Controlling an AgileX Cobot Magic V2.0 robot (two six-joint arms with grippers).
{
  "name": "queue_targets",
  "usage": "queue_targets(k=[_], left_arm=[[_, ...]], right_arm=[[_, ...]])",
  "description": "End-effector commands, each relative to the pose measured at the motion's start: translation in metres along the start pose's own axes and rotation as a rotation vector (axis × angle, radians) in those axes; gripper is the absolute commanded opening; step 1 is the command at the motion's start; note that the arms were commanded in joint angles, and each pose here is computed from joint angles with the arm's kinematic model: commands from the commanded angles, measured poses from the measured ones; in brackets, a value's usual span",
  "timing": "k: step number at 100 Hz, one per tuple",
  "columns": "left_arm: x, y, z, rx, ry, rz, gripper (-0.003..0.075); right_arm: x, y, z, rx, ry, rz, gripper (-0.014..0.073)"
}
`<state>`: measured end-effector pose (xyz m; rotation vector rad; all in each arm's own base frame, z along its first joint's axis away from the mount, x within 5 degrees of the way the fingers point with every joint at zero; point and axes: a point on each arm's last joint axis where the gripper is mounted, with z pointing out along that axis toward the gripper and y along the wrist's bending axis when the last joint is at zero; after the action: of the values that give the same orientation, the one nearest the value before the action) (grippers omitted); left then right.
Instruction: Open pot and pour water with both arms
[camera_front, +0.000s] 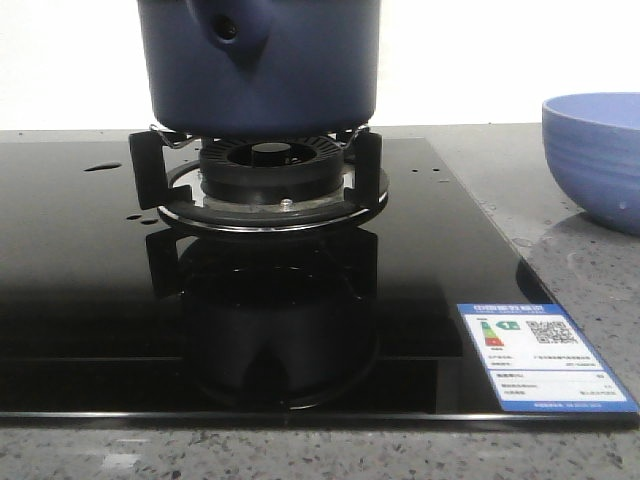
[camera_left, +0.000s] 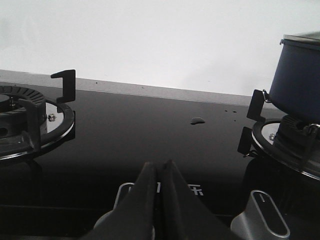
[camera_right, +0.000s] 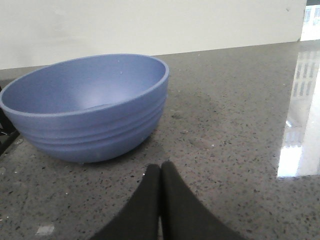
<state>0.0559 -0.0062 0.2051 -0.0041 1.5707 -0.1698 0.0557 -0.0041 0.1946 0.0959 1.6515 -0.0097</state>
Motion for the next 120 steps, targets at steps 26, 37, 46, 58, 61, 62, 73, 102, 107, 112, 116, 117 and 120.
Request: queue_targets(k=[26,37,46,58,61,62,73,102,107,112,116,117,120], left_arm=[[0.0038,0.0010,-0.0007,0.001,-0.060,-0.020,-0.0019],[0.0038,0.0010,-0.0007,0.001,-0.060,-0.020,-0.0019],[0.0038,0.0010,-0.0007,0.001,-0.060,-0.020,-0.0019],[0.0038,0.0010,-0.0007,0.001,-0.060,-0.020,-0.0019],[0.0038,0.0010,-0.0007,0.001,-0.060,-0.020,-0.0019],[0.0038,0.0010,-0.0007,0.001,-0.060,-0.020,-0.0019],[0.0038,0.0010,-0.0007,0.001,-0.060,-0.020,-0.0019],[0.0038,0.0010,-0.0007,0.001,-0.060,-0.020,-0.0019],[0.0038,0.0010,-0.0007,0.001,-0.060,-0.020,-0.0019],[0.0036,0.0010,-0.0008,0.002,-0.062,-0.029,-0.0019],[0.0036,0.0009,-0.0008,0.003,-0.062,-0.050,-0.0019],[0.0036,0.0009,-0.0008,0.003,-0.062,-0.054,-0.0019],[0.0036,0.0009,-0.0008,0.004,-0.062,-0.070,-0.0019]], right_arm=[[0.0008,0.0005,0.0001,-0.009,-0.068,-0.018,-0.0066],[0.0008,0.0005,0.0001,-0.009,-0.068,-0.018,-0.0066],[0.0008,0.0005,0.0001,-0.009,-0.068,-0.018,-0.0066],[0.0008,0.0005,0.0001,-0.009,-0.068,-0.018,-0.0066],[0.0008,0.0005,0.0001,-0.009,-0.068,-0.018,-0.0066],[0.0008,0.0005,0.0001,-0.009,-0.068,-0.018,-0.0066],[0.0008,0.0005,0.0001,-0.009,-0.068,-0.018,-0.0066],[0.0007,0.0008,0.0001,-0.015,-0.069,0.023,-0.0066],[0.0007,0.0010,0.0001,-0.017,-0.069,0.039,-0.0066],[0.0005,0.0011,0.0001,-0.019,-0.071,0.054,-0.0066],[0.0000,0.0013,0.0000,-0.022,-0.076,0.077,-0.0066],[-0.0004,0.0014,0.0000,-0.023,-0.081,0.083,-0.0066],[-0.0013,0.0016,-0.0001,-0.027,-0.090,0.106,-0.0066]])
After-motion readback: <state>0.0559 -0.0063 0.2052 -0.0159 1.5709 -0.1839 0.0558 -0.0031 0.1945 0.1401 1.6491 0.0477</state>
